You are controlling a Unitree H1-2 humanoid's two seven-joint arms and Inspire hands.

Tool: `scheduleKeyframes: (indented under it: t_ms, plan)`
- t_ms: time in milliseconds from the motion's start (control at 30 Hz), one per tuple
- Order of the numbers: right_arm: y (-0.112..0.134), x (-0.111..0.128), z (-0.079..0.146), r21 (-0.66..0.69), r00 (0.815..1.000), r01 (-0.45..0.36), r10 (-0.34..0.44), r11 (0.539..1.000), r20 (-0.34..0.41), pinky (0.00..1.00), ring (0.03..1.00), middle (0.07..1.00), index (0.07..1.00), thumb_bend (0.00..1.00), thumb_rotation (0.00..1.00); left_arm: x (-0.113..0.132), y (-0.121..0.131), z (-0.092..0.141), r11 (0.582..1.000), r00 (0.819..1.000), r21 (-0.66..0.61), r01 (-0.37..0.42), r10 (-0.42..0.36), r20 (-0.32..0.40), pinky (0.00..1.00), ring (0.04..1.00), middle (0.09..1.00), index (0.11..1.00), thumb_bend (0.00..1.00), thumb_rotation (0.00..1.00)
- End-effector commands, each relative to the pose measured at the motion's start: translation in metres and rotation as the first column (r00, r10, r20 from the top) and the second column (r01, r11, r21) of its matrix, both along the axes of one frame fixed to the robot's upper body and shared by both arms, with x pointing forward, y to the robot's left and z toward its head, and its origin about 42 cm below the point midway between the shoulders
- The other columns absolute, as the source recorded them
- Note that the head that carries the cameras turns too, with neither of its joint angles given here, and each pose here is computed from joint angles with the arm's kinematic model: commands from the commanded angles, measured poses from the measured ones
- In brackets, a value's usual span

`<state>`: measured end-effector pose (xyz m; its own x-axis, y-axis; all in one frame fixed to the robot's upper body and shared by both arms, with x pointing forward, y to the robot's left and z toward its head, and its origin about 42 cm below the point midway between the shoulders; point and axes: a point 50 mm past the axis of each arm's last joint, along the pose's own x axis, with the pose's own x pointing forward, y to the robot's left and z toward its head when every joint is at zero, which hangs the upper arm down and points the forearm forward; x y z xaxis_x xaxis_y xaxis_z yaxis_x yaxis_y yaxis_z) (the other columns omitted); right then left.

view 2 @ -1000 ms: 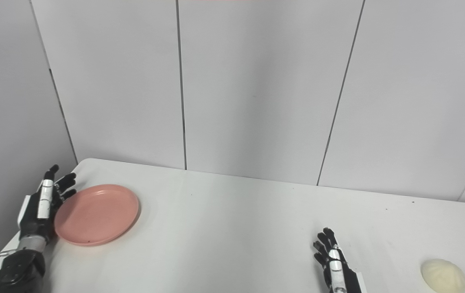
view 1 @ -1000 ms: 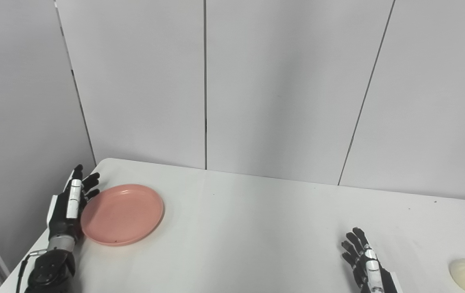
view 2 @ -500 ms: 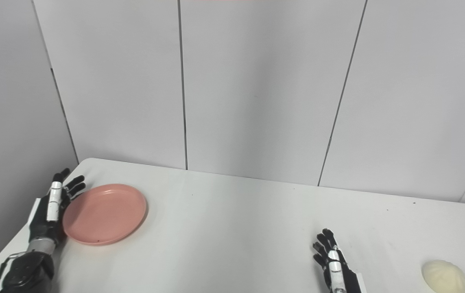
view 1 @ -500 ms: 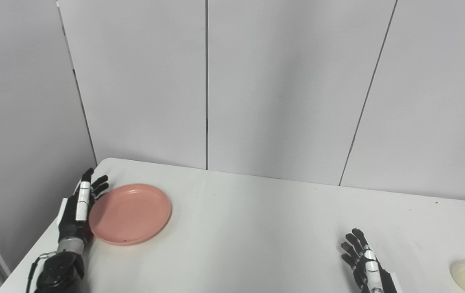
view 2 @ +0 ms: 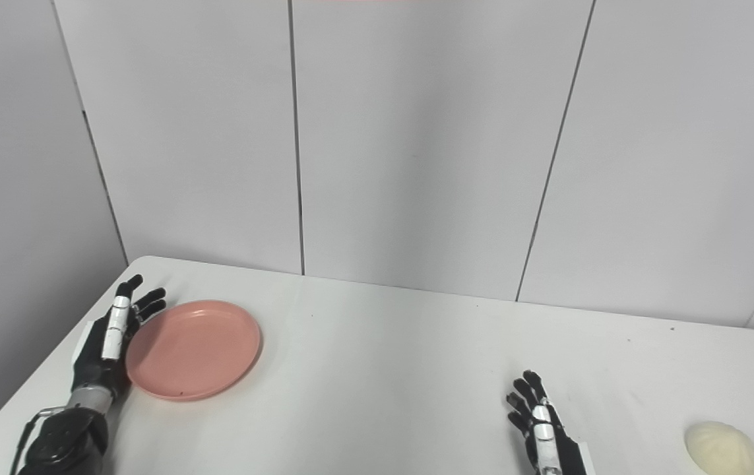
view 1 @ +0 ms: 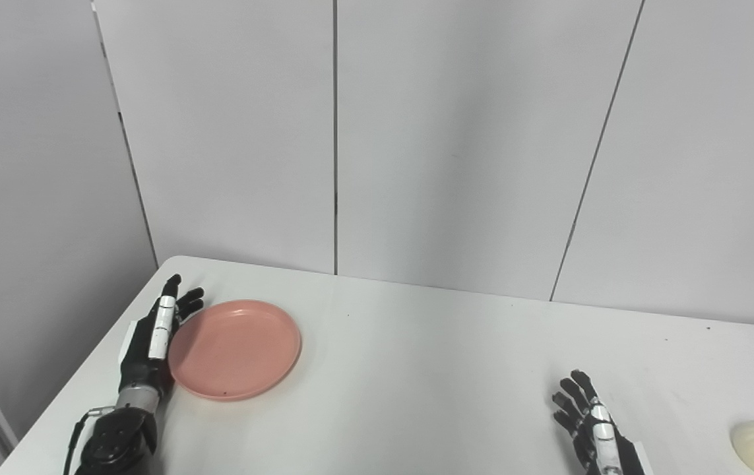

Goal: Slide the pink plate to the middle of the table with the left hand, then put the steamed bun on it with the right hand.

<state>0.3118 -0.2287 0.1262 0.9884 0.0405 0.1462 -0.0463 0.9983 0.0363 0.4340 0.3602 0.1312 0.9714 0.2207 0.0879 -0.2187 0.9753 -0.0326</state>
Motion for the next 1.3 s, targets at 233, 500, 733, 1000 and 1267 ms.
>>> scheduleKeyframes:
  t_ms: [233, 500, 733, 1000, 1267]
  plan:
    - [0.005, -0.013, -0.017, 0.020, 0.998, 0.009, -0.008, 1.000, -0.066, 0.90, 0.884, 0.907, 0.911, 0.56, 1.00, 0.028, -0.040, 0.024, 0.994, 0.992, 0.030, 0.109, -0.111, 0.062, 0.75, 0.838, 0.826, 0.929, 0.75, 0.96]
    - [0.012, -0.014, -0.014, 0.006, 0.998, 0.012, -0.012, 1.000, -0.057, 0.87, 0.863, 0.888, 0.902, 0.54, 1.00, 0.034, -0.071, 0.021, 0.986, 0.985, 0.008, 0.164, -0.164, 0.044, 0.75, 0.830, 0.819, 0.911, 0.73, 0.95]
    - [0.019, -0.014, -0.011, -0.008, 0.998, 0.016, -0.017, 1.000, -0.059, 0.85, 0.850, 0.880, 0.884, 0.55, 1.00, 0.028, -0.095, 0.021, 0.970, 0.972, 0.072, 0.232, -0.233, 0.012, 0.75, 0.826, 0.820, 0.925, 0.72, 0.99]
    - [0.026, -0.014, -0.010, -0.019, 0.998, 0.023, -0.024, 1.000, -0.058, 0.86, 0.867, 0.895, 0.886, 0.57, 1.00, 0.020, -0.121, 0.020, 0.955, 0.956, 0.051, 0.293, -0.293, -0.004, 0.77, 0.836, 0.828, 0.925, 0.74, 0.96]
    - [0.033, -0.014, -0.008, -0.034, 0.999, 0.013, -0.015, 0.999, -0.050, 0.86, 0.873, 0.900, 0.878, 0.58, 1.00, 0.014, -0.148, 0.020, 0.932, 0.932, 0.016, 0.363, -0.363, -0.014, 0.80, 0.847, 0.826, 0.932, 0.72, 0.96]
